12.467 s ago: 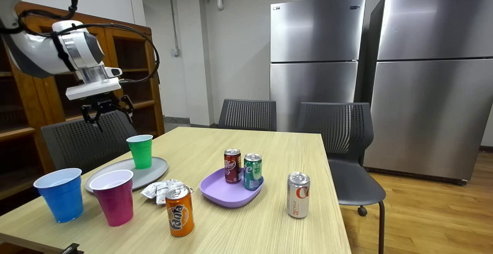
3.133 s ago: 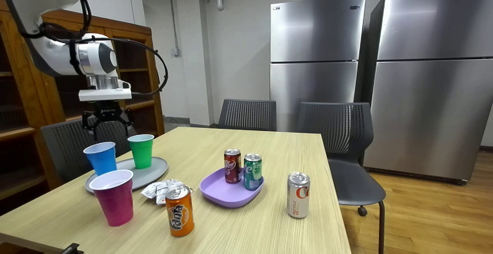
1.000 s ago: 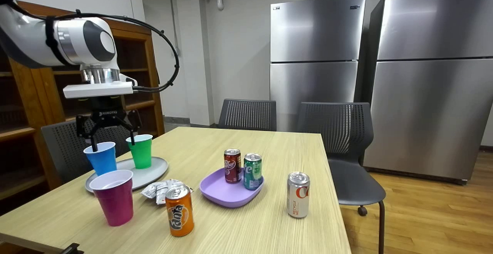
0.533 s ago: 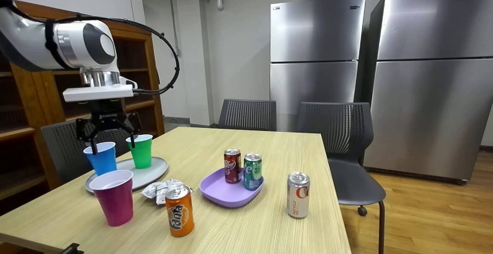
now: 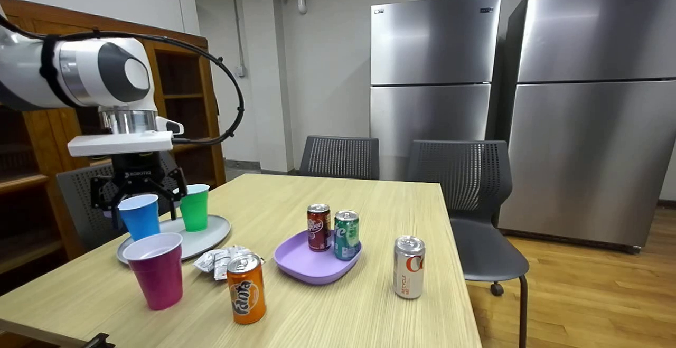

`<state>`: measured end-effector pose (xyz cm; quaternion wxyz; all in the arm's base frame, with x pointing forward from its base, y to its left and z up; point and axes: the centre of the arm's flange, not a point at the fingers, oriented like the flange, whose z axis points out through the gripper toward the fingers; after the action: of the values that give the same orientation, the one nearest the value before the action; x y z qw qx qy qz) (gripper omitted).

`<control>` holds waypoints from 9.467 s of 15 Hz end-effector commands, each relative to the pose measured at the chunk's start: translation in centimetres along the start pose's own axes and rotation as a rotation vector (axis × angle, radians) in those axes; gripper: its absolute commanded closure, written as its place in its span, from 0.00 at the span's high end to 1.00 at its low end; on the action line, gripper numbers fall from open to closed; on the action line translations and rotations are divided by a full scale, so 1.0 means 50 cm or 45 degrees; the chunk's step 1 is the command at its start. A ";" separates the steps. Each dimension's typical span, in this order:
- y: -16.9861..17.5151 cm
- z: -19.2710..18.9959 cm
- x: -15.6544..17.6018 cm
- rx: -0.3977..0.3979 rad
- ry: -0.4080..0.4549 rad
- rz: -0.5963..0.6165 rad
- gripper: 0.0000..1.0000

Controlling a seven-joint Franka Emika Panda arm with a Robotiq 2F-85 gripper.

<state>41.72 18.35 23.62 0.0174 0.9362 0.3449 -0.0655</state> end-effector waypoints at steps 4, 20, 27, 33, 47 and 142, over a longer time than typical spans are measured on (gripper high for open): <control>-0.031 -0.010 -0.096 0.043 0.040 0.058 1.00; -0.033 0.067 -0.093 0.083 0.075 0.134 1.00; -0.033 0.067 -0.100 0.087 0.068 0.139 0.44; -0.034 0.060 -0.106 0.080 0.063 0.138 0.01; -0.065 -0.062 -0.084 -0.022 0.191 0.058 0.01; 0.215 -0.070 -0.317 0.044 0.158 0.460 1.00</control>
<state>38.07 2.79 29.19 -0.0069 0.9828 0.1846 -0.0038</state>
